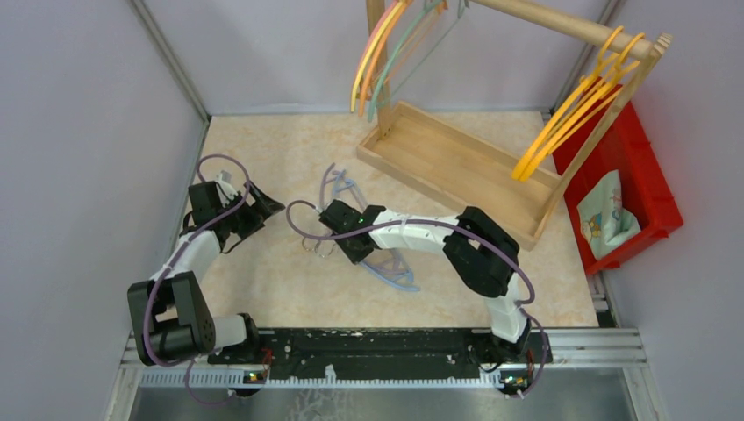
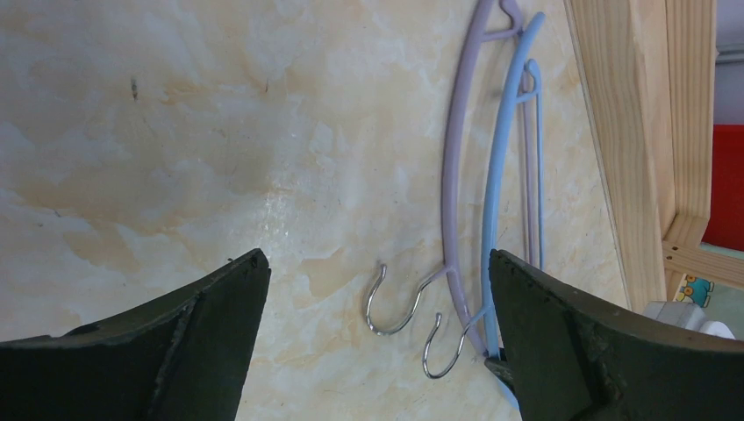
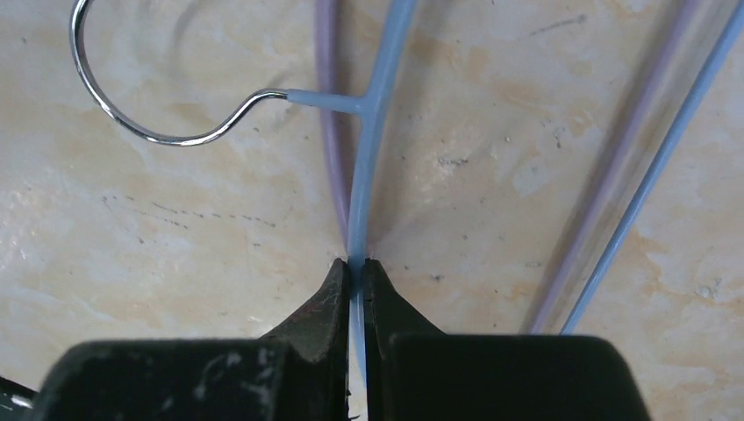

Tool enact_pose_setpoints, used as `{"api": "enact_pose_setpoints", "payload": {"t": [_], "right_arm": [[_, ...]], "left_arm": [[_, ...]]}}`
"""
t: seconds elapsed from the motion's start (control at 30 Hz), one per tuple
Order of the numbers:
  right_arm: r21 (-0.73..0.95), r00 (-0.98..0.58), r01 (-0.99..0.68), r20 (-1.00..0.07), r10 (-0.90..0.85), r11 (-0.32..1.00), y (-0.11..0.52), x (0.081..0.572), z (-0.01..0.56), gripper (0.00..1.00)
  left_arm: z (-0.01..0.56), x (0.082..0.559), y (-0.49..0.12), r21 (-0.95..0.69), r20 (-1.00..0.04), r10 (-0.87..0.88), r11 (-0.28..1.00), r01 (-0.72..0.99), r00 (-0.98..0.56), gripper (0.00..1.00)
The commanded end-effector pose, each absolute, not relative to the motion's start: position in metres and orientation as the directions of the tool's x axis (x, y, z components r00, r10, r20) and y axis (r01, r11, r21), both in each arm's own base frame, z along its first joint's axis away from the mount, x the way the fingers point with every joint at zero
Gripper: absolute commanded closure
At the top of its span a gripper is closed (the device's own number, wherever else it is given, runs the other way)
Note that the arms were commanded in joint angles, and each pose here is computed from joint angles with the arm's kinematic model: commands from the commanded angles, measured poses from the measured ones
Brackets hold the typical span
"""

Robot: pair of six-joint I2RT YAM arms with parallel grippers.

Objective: Organize the hangers

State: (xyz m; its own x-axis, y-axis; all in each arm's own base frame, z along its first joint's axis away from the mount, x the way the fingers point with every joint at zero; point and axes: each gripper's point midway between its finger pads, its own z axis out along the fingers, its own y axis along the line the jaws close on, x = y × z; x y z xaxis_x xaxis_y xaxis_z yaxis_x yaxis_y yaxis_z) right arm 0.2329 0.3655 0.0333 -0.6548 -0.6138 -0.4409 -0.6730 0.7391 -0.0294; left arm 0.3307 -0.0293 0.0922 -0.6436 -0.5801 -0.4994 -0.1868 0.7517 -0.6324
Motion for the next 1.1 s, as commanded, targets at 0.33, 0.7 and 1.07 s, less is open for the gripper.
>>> {"api": "enact_pose_setpoints", "payload": {"t": [0.33, 0.7, 1.07], "right_arm": [[-0.073, -0.647, -0.628, -0.504, -0.572, 0.775, 0.349, 0.250, 0.058, 0.78], [-0.099, -0.639, -0.615, -0.519, -0.568, 0.782, 0.358, 0.266, 0.049, 0.54], [-0.027, -0.687, -0.613, -0.475, -0.550, 0.790, 0.356, 0.261, 0.027, 0.90]], "left_arm": [[0.098, 0.324, -0.031, -0.648, -0.510, -0.590, 0.742, -0.172, -0.626, 0.00], [0.095, 0.324, -0.032, -0.649, -0.502, -0.587, 0.741, -0.172, -0.635, 0.01], [0.094, 0.323, -0.030, -0.639, -0.506, -0.584, 0.748, -0.178, -0.635, 0.00]]}}
